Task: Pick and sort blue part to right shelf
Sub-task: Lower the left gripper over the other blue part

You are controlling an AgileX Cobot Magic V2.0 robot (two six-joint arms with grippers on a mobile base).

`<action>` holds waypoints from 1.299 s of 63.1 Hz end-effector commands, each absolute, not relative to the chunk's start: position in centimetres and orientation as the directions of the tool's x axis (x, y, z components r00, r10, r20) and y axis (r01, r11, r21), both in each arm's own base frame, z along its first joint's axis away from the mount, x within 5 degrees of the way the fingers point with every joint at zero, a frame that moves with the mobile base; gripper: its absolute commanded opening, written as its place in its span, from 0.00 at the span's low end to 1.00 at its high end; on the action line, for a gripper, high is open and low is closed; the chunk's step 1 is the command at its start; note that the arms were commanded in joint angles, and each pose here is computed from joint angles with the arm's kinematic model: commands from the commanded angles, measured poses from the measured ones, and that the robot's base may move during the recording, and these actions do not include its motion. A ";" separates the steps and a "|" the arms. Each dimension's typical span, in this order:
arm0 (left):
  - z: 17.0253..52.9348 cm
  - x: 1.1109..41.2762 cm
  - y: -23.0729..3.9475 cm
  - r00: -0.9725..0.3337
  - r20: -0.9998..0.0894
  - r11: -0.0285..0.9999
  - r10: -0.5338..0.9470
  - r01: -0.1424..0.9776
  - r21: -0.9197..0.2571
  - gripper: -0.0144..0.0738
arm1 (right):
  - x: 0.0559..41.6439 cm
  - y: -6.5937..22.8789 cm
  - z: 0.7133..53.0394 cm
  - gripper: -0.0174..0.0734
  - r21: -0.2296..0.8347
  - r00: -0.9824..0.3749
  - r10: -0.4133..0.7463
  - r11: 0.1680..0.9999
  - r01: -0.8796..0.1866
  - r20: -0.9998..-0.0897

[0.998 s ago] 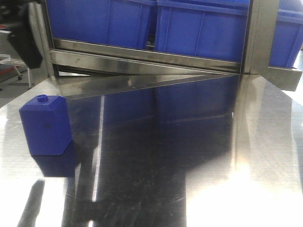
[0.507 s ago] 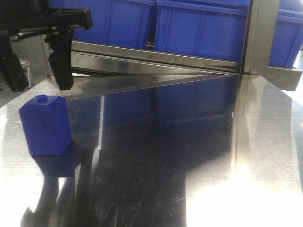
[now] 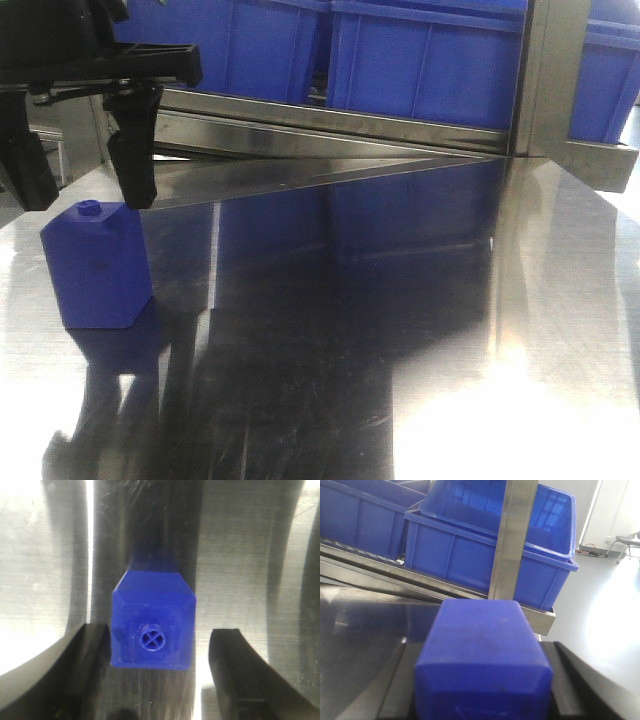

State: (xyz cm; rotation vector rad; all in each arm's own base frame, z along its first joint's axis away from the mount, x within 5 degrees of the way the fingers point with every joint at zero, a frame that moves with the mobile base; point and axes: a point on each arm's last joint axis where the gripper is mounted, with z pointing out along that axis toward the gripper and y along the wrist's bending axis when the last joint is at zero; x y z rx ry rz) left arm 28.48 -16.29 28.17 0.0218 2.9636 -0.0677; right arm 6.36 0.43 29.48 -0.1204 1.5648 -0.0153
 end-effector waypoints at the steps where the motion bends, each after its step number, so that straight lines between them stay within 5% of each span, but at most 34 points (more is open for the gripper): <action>1: 30.5 28.1 -16.2 -0.970 -0.242 0.997 -0.002 0.018 -0.077 0.69 | 6.2 0.4 31.1 0.66 -0.093 0.115 -0.086 0.994 -0.052 -0.990; 36: 30.5 28.1 -16.1 -0.970 -0.244 0.997 -0.014 0.003 -0.071 0.82 | 6.2 0.4 31.1 0.66 -0.093 0.115 -0.086 0.994 -0.052 -0.990; 82: 27.3 29.4 -16.7 -0.987 -0.161 1.000 -0.003 0.001 -0.025 0.82 | 6.2 0.4 31.1 0.66 -0.093 0.115 -0.086 0.994 -0.052 -0.990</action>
